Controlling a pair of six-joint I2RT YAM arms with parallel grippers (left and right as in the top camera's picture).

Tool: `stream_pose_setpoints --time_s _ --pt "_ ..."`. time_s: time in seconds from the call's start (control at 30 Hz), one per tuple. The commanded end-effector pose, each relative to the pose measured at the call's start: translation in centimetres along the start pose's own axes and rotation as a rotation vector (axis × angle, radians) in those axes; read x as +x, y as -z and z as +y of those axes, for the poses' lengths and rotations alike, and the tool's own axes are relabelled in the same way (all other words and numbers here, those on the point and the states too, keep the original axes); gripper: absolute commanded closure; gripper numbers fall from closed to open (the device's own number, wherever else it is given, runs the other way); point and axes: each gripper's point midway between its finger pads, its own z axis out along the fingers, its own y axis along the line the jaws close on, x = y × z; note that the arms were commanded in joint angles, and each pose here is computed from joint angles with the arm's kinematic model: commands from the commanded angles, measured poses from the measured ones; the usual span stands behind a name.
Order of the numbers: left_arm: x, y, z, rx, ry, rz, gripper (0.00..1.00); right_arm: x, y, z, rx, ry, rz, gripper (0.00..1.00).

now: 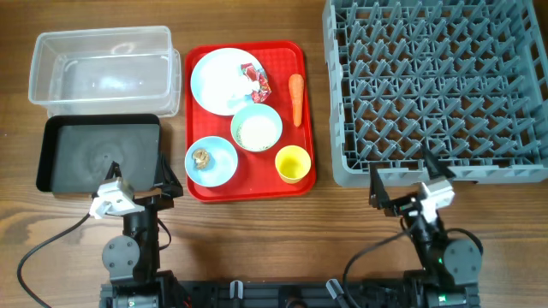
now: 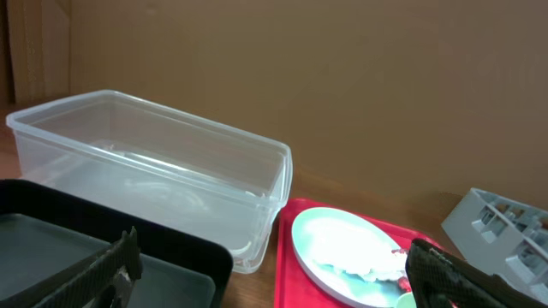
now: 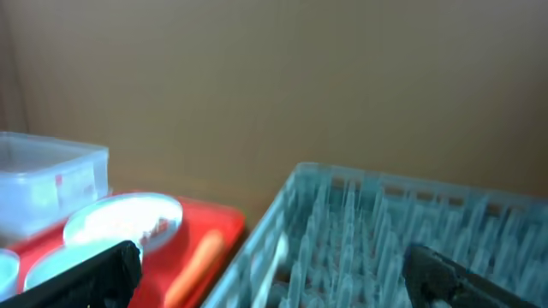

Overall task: Sort waste into correct bins and load items into the dishwasher rack
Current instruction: 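Reach the left gripper to the blue plate and grasp the white tissue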

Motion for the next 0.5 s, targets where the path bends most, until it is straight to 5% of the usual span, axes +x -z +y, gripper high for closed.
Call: stream_pose_setpoints --time_s 0.0,0.23,0.47 --pt "-2.3 0.3 -0.4 -0.007 -0.031 -0.044 0.0 -2.5 0.2 0.2 -0.011 0.003 -0.079 0.0" --pt "-6.2 -0.6 -1.5 -0.022 -0.073 -0.024 0.0 -5.9 0.0 0.5 -0.041 0.011 -0.1 0.0" --pt "-8.8 -4.8 -5.0 0.066 -0.07 0.177 0.0 -8.0 -2.3 0.3 -0.066 -0.031 -0.015 0.0"
